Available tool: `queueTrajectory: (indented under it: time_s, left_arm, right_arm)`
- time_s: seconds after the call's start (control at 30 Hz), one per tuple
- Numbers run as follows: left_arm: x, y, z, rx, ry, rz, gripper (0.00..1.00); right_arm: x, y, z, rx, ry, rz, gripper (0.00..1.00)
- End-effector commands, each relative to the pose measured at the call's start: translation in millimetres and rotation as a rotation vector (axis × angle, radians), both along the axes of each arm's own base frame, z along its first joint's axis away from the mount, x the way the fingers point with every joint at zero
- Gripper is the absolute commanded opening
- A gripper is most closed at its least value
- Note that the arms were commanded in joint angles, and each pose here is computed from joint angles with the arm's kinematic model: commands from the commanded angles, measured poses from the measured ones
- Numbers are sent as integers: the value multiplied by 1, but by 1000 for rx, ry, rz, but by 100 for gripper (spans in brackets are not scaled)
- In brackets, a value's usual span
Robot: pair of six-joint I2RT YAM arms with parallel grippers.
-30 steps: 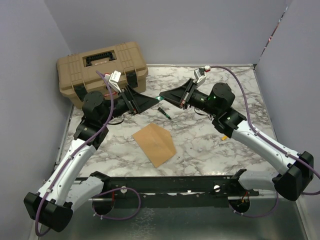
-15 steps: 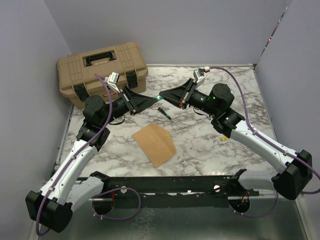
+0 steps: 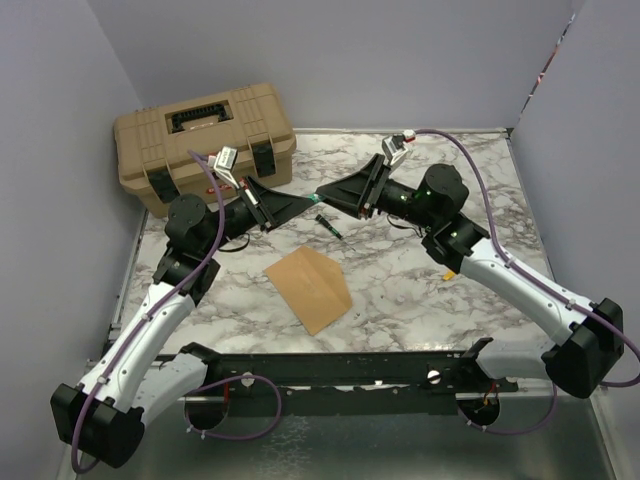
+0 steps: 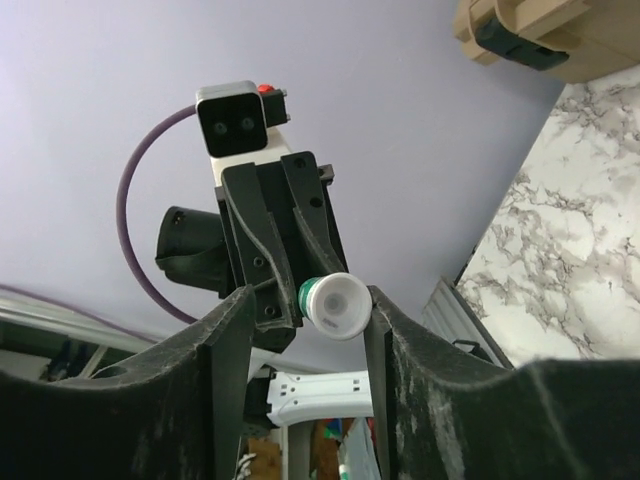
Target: Place the letter into the envelope and seal it
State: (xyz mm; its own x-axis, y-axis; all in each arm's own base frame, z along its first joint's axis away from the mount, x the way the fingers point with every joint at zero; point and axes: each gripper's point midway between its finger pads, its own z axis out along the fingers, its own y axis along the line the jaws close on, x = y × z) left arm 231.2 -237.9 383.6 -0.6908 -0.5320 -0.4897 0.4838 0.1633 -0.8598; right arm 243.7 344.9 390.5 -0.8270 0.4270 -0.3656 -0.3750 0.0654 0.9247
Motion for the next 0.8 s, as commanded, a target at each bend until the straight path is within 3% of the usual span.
queueTrajectory:
  time_s: [0.0,0.23,0.77]
  left_arm:
    - [2,0,-2,21,-33,9,0]
    - [-2,-7,-1,45,-62,-58,0]
    - [-18,-5,7,72,-136,-94,0]
  right_arm:
    - [-23,4,23,31,-106,132,51]
    - [-33,10,32,28,-167,223,52]
    - [-22,14,20,15,-137,192,52]
